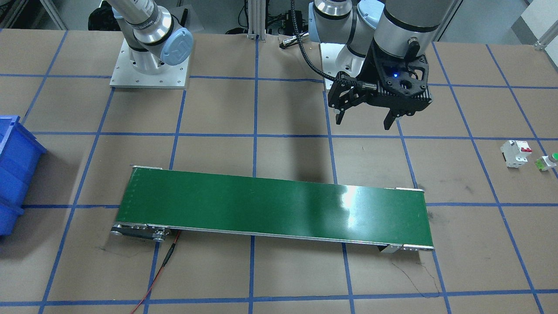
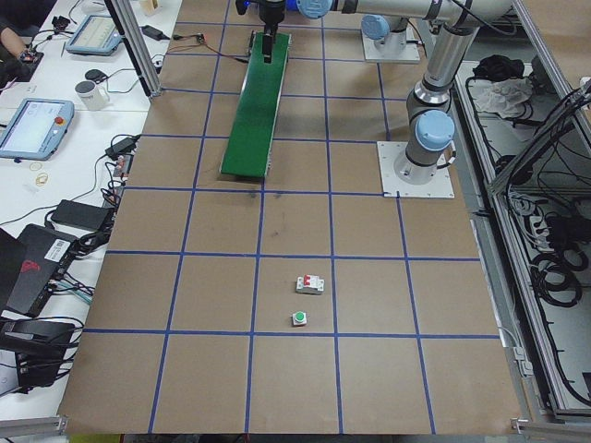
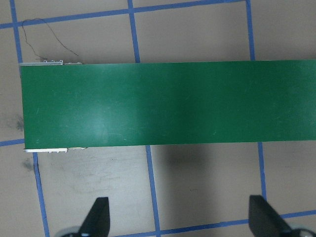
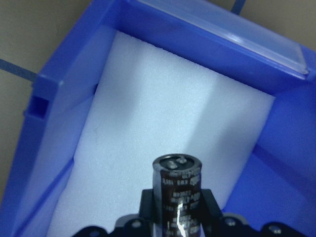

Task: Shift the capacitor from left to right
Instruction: 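Carry the capacitor with the right gripper into the blue bin, then release the capacitor and raise the right gripper out of the bin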

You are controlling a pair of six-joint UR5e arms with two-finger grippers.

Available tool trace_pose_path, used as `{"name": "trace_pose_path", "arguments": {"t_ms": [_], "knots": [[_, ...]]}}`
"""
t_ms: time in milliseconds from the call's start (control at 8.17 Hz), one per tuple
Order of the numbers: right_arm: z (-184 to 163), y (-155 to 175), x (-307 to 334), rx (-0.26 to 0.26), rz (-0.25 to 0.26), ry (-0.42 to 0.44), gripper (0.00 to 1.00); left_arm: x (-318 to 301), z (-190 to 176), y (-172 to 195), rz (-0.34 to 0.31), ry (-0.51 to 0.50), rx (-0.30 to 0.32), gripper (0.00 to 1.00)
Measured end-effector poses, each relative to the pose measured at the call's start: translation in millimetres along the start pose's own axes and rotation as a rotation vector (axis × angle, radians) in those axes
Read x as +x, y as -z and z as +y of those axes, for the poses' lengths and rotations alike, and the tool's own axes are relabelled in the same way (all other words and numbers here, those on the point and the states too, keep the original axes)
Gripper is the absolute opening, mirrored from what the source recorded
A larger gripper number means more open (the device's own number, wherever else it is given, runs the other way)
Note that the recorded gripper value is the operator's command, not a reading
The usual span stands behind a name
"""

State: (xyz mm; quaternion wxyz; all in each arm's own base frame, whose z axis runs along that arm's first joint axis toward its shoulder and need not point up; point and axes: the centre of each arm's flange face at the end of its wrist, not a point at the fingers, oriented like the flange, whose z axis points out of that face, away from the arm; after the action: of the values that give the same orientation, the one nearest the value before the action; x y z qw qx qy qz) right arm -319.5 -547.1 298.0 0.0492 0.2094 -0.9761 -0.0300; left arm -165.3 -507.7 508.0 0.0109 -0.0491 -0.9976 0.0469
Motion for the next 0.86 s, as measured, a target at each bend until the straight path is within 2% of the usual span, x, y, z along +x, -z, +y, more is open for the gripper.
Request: {"name": "trace_pose_path", "arguments": {"t_ms": [122,245,490,612,857], "knots": [[3,-24,1,-0.004,-0.011,0.001,0.99,0,0,0,0.0,0.0,0.0,1.0],[5,-37,0,-0.005,-0.015,0.002,1.0,0,0,0,0.0,0.0,0.0,1.0],[9,-31,-2,-0.008,-0.007,0.002,1.0,0,0,0,0.0,0.0,0.0,1.0],[12,-15,-7,-0.006,-0.012,0.001,1.0,0,0,0,0.0,0.0,0.0,1.0],[9,40,-35,-0.001,-0.045,0.015,1.0,0,0,0,0.0,0.0,0.0,1.0]]}}
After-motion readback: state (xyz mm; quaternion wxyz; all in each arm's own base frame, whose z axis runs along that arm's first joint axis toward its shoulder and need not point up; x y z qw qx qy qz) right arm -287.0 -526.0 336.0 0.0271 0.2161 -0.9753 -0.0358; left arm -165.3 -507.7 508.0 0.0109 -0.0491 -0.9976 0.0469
